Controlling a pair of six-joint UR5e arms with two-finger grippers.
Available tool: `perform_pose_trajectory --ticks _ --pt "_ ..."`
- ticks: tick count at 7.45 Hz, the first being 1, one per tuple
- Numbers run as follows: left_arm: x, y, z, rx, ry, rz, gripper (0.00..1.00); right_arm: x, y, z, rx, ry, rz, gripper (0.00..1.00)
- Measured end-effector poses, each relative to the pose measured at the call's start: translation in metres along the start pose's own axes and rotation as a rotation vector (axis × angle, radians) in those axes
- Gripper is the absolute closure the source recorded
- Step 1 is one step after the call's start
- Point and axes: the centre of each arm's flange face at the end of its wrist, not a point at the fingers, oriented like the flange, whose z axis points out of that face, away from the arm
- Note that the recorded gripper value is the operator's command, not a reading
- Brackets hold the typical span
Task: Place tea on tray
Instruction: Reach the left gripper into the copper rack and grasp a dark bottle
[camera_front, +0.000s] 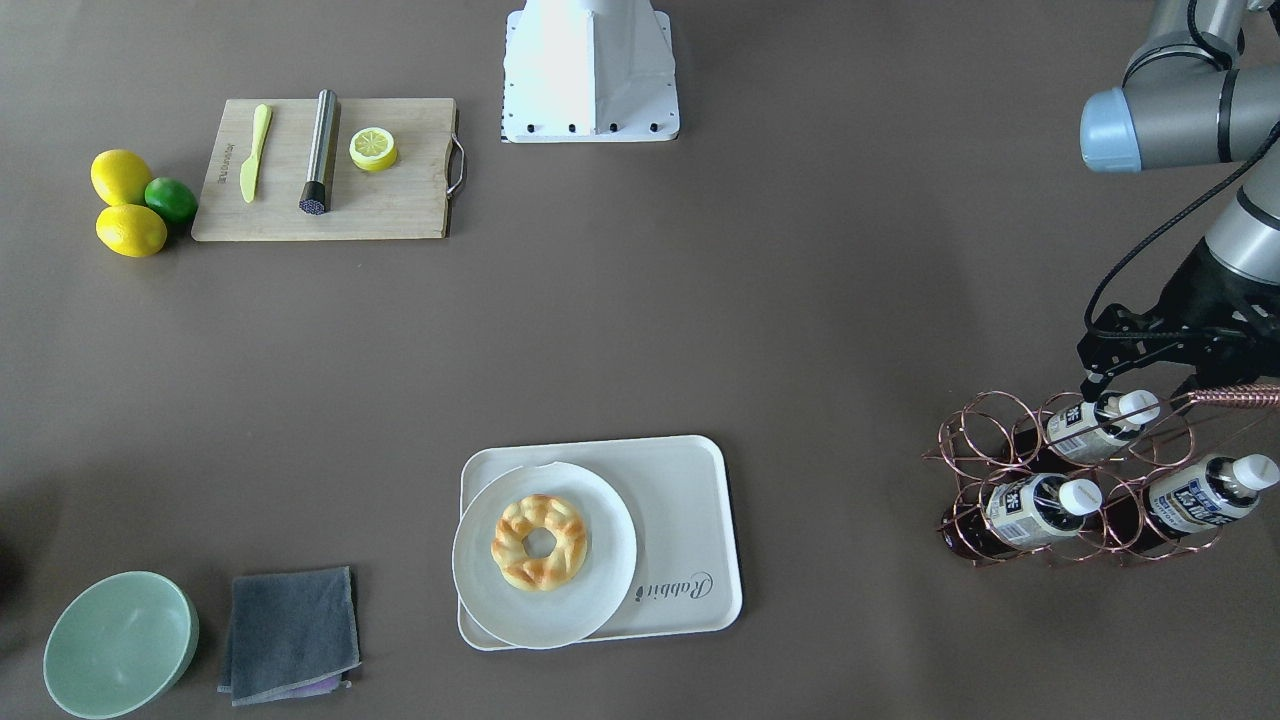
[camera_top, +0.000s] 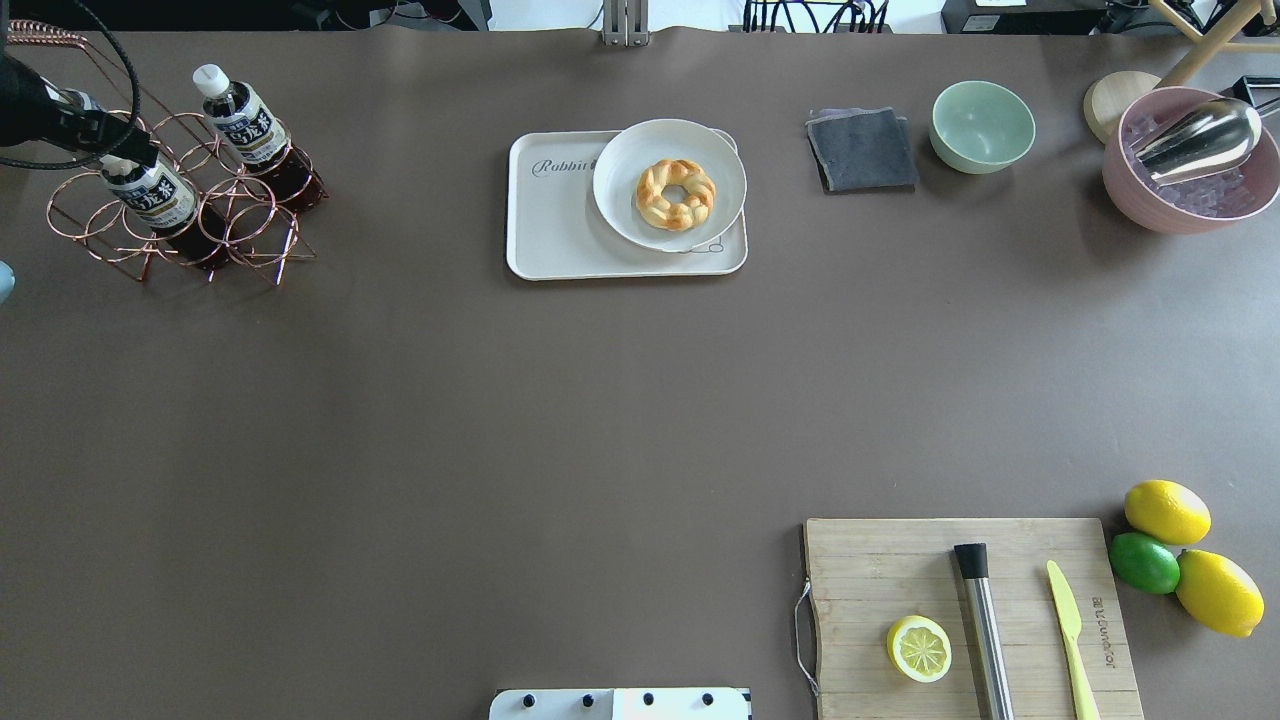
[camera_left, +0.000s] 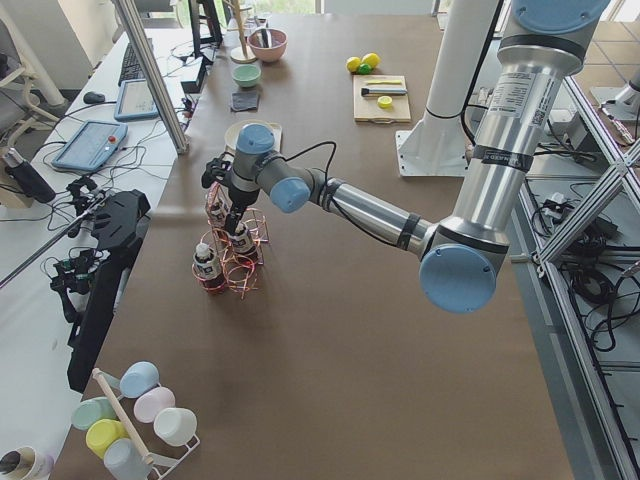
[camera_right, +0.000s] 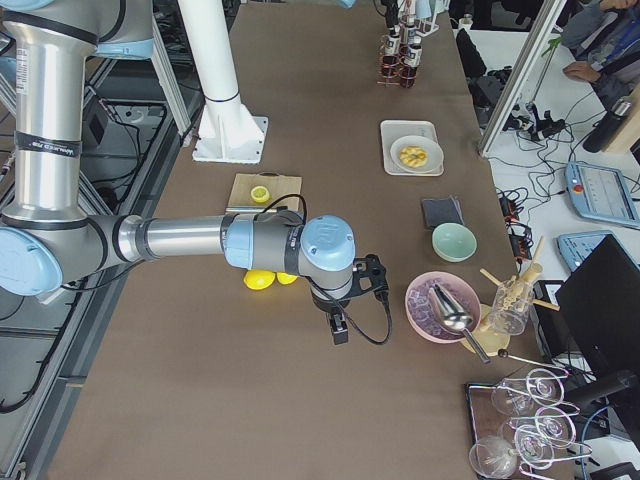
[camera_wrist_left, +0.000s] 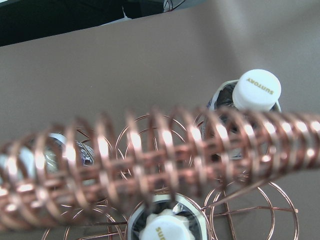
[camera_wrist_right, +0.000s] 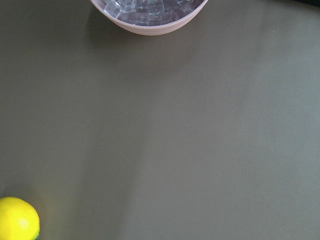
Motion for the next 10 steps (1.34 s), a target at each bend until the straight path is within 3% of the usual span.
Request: perform_pose_trajectory --ticks 1,2,3,4,5,10 --pt "0.0 -0.001 0.002 -0.002 -0.001 0.001 0.23 0.0 0.0 0.0 0.0 0.0 0.0 0.0" --pt "-0.001 -0.001 0.004 -0.005 -0.002 0.002 0.35 0.0 0.0 0.0 0.0 0.0 0.0 0.0" --pt "-0.002 -0.001 0.004 -0.006 -0.003 0.001 0.57 0.0 0.001 0.0 0.0 -0.001 0.0 0.0" --pt "-0.001 -0.002 0.004 -0.005 -0.002 -0.001 0.89 0.0 0.001 0.0 0.0 -0.001 0.001 0.0" --pt "-0.001 -0.002 0.003 -0.004 -0.001 -0.003 1.0 0.0 0.001 0.0 0.0 -0.002 0.001 0.0" --pt "-0.01 -0.011 -0.019 0.001 0.034 -0.028 1.0 -0.004 0.002 -0.003 0.006 -0.002 -0.006 0.0"
